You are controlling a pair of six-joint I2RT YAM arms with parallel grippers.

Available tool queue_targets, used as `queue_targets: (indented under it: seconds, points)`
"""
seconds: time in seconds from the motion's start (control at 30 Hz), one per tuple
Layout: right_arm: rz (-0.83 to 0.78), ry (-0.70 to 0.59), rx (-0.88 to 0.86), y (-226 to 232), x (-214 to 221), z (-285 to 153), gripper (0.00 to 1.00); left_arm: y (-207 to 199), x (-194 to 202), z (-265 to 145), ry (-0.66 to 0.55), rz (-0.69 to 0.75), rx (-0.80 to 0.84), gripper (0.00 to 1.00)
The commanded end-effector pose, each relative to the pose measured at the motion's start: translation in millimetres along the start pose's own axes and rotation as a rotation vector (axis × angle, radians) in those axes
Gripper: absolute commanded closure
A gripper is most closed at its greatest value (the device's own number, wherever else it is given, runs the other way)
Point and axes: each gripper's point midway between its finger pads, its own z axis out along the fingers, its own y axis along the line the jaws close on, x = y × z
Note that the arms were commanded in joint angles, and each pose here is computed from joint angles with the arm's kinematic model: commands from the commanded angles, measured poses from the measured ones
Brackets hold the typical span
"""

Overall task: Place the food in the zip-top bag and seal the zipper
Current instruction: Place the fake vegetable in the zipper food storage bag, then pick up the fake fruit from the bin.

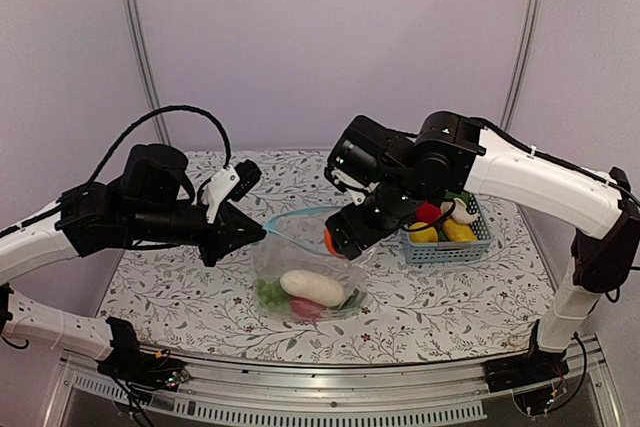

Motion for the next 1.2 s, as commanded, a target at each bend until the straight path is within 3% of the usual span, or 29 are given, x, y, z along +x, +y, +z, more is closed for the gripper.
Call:
queue_targets:
  seconds: [0.0,0.37,0.7,0.97,1.17]
  points:
    - [0.003,-0.051,-0.065,8,-9,-23,0.10,2,-5,-2,-0.031,-0.014,-0.004,1.00]
    - [0.063,-0.197,-0.181,10,-25,-75,0.09,5,-5,-3,-0.033,-0.015,-0.019,1.00]
    - [0.175,-0.418,0.077,-76,-17,-132,0.07,10,-6,-12,-0.065,-0.023,-0.055,1.00]
    - [0.291,-0.322,0.212,-150,10,-98,0.06,13,-4,-10,-0.056,-0.024,-0.067,1.00]
    - [0.398,-0.226,0.194,-182,25,-47,0.08,13,-2,-8,-0.047,-0.027,-0.070,1.00]
